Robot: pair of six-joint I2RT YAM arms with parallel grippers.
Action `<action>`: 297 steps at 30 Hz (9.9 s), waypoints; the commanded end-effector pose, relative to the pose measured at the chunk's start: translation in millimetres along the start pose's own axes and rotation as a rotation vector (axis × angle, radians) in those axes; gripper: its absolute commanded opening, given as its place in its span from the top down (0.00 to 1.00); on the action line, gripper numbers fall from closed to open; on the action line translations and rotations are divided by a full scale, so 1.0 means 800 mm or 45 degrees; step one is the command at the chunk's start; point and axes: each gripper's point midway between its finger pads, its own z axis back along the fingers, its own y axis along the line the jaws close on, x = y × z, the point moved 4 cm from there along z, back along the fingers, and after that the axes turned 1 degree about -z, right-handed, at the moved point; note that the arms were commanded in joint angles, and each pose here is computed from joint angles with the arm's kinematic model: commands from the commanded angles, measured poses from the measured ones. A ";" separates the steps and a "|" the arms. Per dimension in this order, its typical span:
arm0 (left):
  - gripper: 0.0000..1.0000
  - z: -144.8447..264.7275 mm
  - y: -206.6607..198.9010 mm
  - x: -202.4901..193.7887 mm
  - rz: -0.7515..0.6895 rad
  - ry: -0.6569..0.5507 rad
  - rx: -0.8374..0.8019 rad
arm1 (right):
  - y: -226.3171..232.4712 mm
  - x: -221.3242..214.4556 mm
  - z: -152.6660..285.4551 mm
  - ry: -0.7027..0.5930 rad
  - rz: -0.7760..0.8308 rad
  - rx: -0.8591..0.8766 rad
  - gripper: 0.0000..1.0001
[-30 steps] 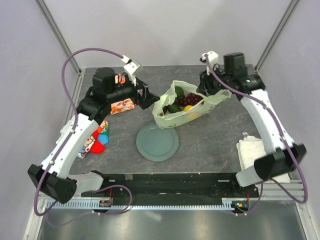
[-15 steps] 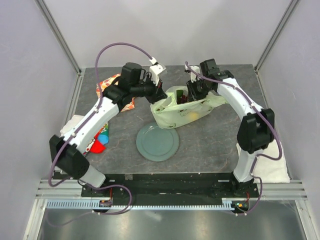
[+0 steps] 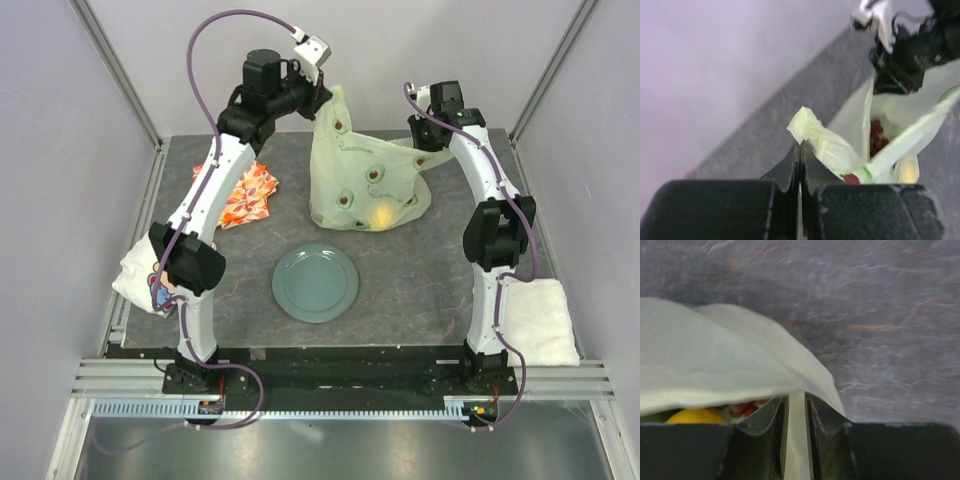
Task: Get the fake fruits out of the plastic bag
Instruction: Adjust the plastic bag at the center of the board, then take out the fake fruit from the plastic bag, then place the fake fruit on the plate, then take out the fake fruit from the plastic bag, then place the fake fruit on the plate.
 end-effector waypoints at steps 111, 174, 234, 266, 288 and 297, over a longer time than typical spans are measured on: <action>0.98 0.173 -0.079 -0.152 0.623 0.089 0.134 | 0.236 0.000 0.246 -0.311 0.603 0.502 0.68; 0.98 0.197 -0.040 -0.152 0.819 0.008 0.114 | 0.343 -0.022 0.245 -0.336 0.850 0.707 0.18; 0.98 0.194 -0.090 -0.184 0.606 0.200 -0.079 | 0.243 -0.056 -0.096 0.159 0.345 0.397 0.25; 0.98 0.157 -0.031 -0.119 0.541 0.053 0.082 | 0.281 -0.047 0.199 -0.205 0.625 0.958 0.61; 0.98 0.161 -0.042 -0.094 0.655 -0.020 0.024 | 0.391 -0.169 0.068 0.100 1.028 1.001 0.64; 0.98 0.166 -0.051 -0.104 0.660 -0.005 0.005 | 0.395 -0.174 0.012 0.149 1.002 0.909 0.62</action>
